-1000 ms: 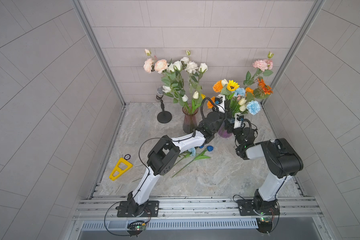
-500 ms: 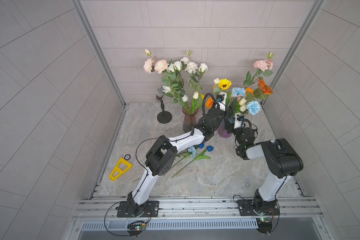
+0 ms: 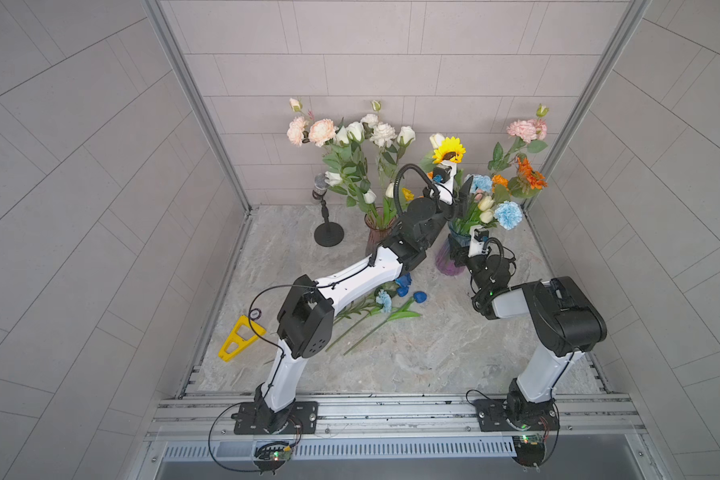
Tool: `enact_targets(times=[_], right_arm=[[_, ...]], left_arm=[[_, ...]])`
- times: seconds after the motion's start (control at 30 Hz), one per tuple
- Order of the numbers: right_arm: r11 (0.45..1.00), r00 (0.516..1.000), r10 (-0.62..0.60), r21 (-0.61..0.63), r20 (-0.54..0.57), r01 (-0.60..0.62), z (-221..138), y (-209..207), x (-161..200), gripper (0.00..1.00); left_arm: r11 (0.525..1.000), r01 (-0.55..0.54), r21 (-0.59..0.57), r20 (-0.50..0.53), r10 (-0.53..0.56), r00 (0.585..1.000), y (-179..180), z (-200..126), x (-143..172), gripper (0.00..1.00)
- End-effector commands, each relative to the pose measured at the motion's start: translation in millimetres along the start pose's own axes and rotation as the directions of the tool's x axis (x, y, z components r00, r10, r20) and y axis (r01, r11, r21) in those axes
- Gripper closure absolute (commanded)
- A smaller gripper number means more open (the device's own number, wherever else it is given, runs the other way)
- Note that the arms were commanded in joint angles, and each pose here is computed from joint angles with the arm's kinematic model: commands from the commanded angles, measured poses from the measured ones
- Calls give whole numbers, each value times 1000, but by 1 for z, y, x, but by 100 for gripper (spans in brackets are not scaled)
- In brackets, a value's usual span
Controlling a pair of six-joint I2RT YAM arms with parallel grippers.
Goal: Pick out blue flowers from the vase
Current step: Place the flower in the vase.
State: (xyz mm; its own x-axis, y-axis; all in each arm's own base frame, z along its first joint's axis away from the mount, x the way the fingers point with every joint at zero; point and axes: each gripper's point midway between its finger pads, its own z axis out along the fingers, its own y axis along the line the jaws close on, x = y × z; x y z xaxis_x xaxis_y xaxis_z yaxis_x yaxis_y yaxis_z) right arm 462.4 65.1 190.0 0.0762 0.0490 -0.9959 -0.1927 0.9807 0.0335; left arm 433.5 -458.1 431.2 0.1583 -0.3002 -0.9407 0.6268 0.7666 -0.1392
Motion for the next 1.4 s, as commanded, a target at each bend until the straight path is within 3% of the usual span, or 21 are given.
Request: enact_targets(times=[0.0,0.43,0.47,0.6,0.73,1.0,1.17,1.37], right_arm=[[1000,994,9,-10,109,-8,-2,1,-35,36],[1000,995,16,-6,103,-15,-1,-1,-32,36],[1000,994,16,-6,104,-15,-1,-1,-33,36],[1000,995,18,-4,101,-17,-1,-2,-32,36],[1000,994,22,-5,102,-22,-1,-2,-32,36],[1000,995,14,3,98,-14,-3,-5,-30,36],[1000,995,21,8,93,-22,-3,-7,-28,36],[1000,995,24,6,99,-25,-1,-8,-30,36]], left_arm=[[1000,-5,23,-29,6,1000,-8,5,23,70],[1000,-14,18,-131,16,991,-5,13,54,88],[1000,-11,19,-129,13,992,-5,14,53,87],[1000,-15,15,-120,16,993,-4,14,50,55],[999,-35,26,-123,37,992,-6,14,51,41],[999,-48,16,-140,50,989,-1,20,60,42],[998,-55,30,-128,58,990,-3,3,40,41],[992,-104,70,-200,116,973,-11,-28,30,36]])
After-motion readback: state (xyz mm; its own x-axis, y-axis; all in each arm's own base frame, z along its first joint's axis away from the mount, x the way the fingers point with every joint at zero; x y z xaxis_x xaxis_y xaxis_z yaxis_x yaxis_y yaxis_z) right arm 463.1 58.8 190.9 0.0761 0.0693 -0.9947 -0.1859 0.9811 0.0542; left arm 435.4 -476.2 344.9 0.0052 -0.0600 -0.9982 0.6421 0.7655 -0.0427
